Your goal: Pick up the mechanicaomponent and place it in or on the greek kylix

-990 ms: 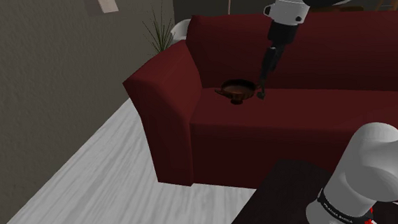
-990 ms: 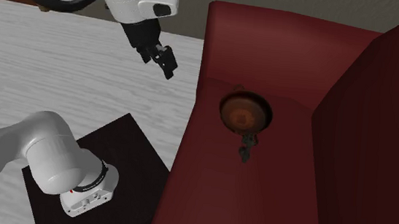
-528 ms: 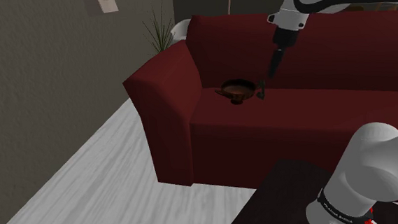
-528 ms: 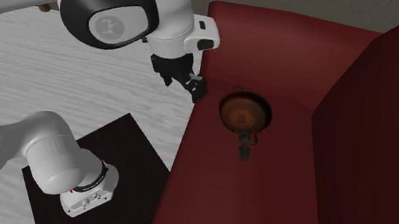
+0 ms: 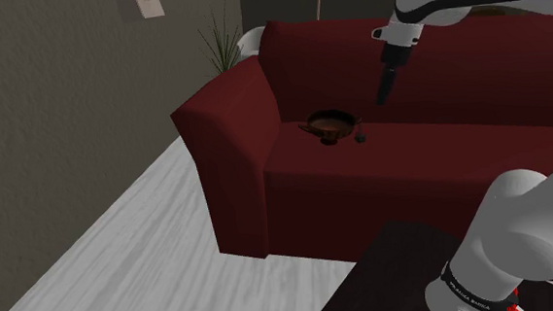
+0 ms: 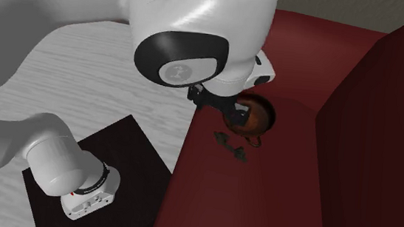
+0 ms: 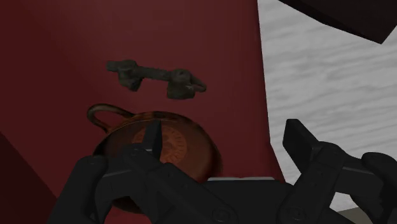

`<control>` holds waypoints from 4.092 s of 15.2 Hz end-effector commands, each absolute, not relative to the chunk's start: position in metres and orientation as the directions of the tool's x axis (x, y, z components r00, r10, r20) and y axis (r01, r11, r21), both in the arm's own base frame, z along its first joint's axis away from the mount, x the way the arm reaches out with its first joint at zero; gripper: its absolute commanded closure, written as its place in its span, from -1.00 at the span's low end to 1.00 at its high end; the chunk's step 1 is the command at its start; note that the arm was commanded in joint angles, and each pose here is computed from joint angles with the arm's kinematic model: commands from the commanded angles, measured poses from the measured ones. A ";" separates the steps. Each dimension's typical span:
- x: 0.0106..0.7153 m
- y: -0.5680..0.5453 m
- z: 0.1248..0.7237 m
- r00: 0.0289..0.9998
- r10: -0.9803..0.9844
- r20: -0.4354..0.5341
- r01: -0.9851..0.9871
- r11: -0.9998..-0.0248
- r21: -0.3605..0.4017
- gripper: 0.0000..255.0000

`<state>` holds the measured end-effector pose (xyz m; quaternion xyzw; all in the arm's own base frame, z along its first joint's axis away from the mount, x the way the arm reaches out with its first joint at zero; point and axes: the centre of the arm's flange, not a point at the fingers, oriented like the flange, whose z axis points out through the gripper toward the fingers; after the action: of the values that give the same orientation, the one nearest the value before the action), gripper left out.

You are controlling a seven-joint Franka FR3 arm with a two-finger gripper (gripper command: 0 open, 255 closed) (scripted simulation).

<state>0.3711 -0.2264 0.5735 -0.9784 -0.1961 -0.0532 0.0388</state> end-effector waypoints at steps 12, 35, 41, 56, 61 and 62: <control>0.447 -0.357 0.517 0.842 0.530 0.105 0.539 -0.834 -0.117 -1.00; 0.448 -0.352 0.483 0.842 0.530 0.105 0.539 -0.834 -0.117 1.00; 0.412 -0.340 0.434 0.908 0.346 0.235 0.386 -0.911 -0.149 -1.00; 0.410 -0.323 0.379 0.920 0.278 0.277 0.331 -0.929 -0.165 -1.00; 0.410 -0.323 0.379 0.920 0.278 0.277 0.331 -0.929 -0.165 1.00; 0.410 -0.323 0.379 0.920 0.278 0.277 0.331 -0.929 -0.165 1.00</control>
<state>0.4098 -0.3233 0.3790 -0.9741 -0.1563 -0.1259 0.1046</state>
